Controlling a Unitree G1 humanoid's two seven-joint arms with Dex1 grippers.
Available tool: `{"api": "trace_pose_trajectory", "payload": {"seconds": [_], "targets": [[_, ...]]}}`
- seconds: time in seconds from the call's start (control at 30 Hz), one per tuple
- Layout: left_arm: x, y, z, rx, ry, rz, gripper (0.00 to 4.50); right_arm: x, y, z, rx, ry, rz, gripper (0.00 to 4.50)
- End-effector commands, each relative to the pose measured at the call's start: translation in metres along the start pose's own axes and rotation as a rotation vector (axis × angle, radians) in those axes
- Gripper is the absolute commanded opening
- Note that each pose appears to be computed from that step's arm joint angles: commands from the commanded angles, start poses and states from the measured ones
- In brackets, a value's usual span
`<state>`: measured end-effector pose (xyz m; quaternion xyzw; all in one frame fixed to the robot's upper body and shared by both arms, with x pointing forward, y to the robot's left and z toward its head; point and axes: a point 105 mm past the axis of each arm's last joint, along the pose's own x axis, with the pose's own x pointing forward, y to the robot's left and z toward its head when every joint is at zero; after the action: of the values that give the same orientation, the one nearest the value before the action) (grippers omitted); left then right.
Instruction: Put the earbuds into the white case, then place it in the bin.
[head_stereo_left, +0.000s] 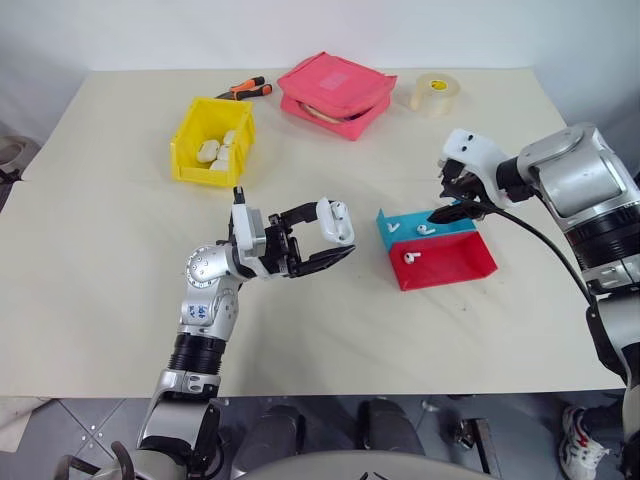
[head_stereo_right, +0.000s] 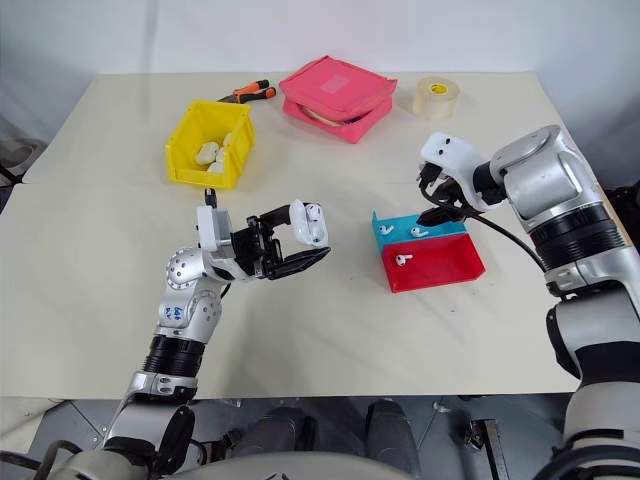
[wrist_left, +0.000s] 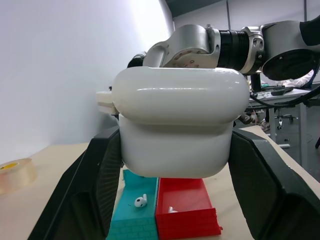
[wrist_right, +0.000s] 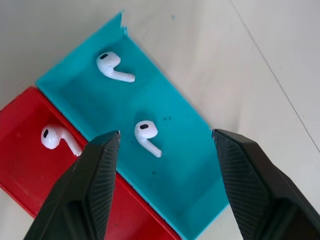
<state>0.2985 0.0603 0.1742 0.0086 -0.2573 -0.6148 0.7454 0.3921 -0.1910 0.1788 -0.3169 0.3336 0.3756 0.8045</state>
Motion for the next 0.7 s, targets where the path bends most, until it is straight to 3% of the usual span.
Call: {"api": "trace_pose_trajectory", "payload": {"seconds": [0.03,0.13,0.23,0.57,0.7], "targets": [[0.004,-0.001,0.010,0.043,-0.024,-0.006,2.80,-0.010,-0.007,0.012,-0.036,-0.024,-0.032,2.68],[0.002,0.001,0.009,0.046,-0.017,0.018,2.80,-0.011,-0.007,0.012,-0.040,-0.039,-0.049,1.81],[-0.002,0.002,0.003,0.035,0.000,0.065,2.80,-0.007,-0.004,0.009,-0.016,-0.080,-0.081,1.81],[-0.020,-0.003,-0.022,-0.077,0.097,0.147,2.80,-0.008,0.055,0.011,-0.028,-0.603,-0.106,1.81],[-0.020,-0.001,-0.021,-0.085,0.106,0.143,2.80,-0.005,0.050,0.003,0.007,-0.565,-0.158,1.81]]}}
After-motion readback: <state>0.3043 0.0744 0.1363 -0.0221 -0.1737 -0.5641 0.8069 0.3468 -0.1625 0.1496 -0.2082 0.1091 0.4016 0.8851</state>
